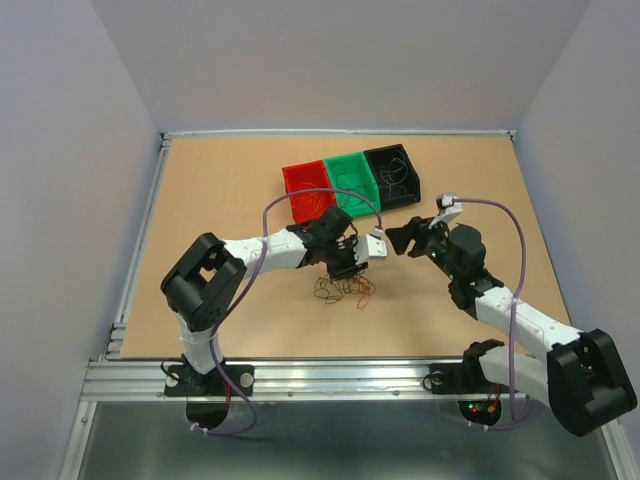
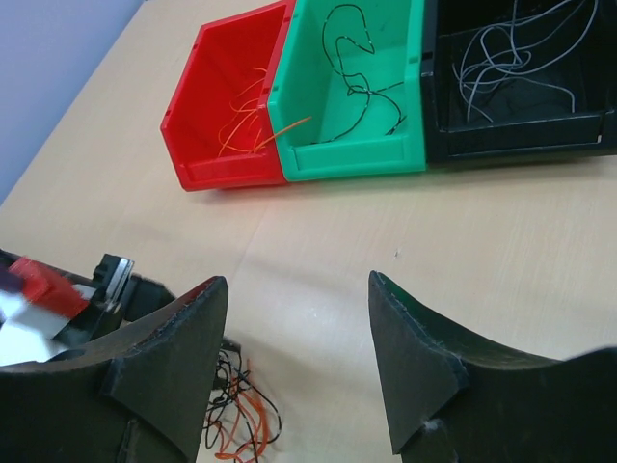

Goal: Untangle the cables

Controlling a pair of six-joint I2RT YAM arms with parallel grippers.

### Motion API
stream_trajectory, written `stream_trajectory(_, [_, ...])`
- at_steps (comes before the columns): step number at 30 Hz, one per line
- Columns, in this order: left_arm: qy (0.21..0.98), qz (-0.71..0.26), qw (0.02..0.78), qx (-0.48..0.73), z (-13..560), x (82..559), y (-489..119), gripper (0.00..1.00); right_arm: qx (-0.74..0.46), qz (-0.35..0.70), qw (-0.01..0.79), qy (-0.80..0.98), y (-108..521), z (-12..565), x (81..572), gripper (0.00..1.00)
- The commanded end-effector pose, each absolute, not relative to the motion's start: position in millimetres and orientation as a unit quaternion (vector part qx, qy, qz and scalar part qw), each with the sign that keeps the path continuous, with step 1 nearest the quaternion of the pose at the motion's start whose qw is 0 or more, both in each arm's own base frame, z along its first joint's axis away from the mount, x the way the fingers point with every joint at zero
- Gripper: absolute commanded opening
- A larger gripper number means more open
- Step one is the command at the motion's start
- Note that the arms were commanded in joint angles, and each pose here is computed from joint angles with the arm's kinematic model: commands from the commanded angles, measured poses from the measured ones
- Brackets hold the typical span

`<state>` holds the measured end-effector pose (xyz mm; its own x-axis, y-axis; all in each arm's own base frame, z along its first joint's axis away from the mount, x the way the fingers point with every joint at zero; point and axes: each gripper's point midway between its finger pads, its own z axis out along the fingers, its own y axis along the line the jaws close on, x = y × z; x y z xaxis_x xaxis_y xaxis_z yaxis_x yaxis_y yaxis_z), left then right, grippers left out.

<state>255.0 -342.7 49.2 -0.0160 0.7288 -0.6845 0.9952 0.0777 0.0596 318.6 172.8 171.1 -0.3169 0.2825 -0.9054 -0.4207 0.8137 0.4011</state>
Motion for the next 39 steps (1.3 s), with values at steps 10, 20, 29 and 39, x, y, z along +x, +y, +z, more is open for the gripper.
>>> stream_trajectory(10, [0.614,-0.255,0.435,0.607,166.4,255.5,-341.6,0.00,-0.161,0.413,0.613,0.654,207.1,192.4,272.5,0.66])
stream_trajectory(20, [0.580,-0.294,0.456,0.608,207.6,229.3,-334.6,0.00,-0.307,0.526,0.592,0.528,243.6,223.4,210.4,0.79])
stream_trajectory(29, [0.583,-0.289,0.480,0.589,224.1,232.7,-327.3,0.00,-0.320,0.544,0.563,0.534,265.0,215.1,212.4,0.65])
stream_trajectory(39, [0.588,-0.287,0.494,0.573,233.3,239.4,-319.9,0.00,-0.298,0.534,0.577,0.541,260.7,215.8,218.4,0.28])
